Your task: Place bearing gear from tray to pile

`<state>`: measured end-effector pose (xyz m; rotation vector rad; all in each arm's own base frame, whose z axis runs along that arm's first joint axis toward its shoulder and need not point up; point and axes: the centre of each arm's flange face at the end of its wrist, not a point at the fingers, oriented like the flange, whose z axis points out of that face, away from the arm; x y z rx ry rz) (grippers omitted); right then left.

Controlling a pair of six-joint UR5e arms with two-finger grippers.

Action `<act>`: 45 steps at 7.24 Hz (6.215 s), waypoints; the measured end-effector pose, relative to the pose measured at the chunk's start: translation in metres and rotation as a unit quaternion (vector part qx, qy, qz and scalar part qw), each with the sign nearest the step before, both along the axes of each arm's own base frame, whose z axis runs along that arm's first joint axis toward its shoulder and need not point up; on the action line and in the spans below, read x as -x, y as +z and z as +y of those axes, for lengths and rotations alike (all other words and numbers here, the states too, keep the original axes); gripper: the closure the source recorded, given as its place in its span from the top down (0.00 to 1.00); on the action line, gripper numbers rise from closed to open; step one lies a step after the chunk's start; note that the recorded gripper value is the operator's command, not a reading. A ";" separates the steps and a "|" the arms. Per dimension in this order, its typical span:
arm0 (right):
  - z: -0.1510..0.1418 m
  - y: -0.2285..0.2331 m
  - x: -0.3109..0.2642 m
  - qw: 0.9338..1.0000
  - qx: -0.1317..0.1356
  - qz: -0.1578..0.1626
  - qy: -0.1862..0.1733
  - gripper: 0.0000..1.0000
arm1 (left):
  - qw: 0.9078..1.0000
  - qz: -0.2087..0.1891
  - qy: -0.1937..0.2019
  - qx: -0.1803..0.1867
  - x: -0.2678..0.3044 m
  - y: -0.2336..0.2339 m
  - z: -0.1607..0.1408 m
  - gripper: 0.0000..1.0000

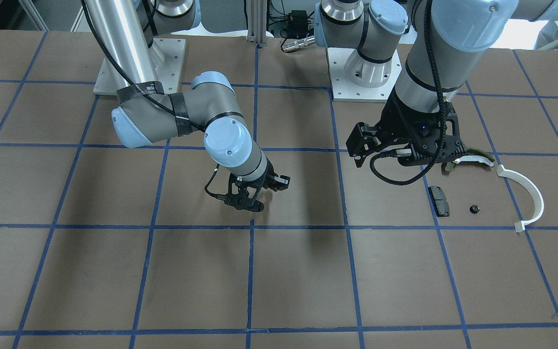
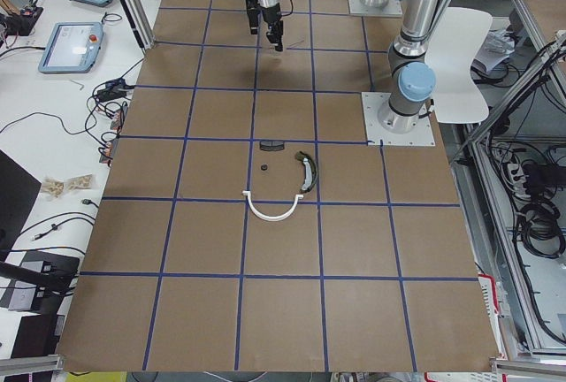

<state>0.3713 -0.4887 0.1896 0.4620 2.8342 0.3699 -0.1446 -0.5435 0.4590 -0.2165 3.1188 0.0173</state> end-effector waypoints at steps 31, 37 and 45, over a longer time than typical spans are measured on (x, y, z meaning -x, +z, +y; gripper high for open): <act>0.036 0.276 0.258 0.985 0.092 0.122 0.077 1.00 | 0.998 -0.014 -0.047 -0.037 -0.258 -0.236 -0.033 0.00; 0.036 0.275 0.258 0.985 0.091 0.121 0.081 1.00 | 0.996 -0.019 -0.085 -0.025 -0.383 -0.256 -0.004 1.00; 0.032 0.278 0.259 0.984 0.107 0.121 0.080 1.00 | 0.999 0.007 -0.022 -0.046 -0.237 -0.095 -0.050 1.00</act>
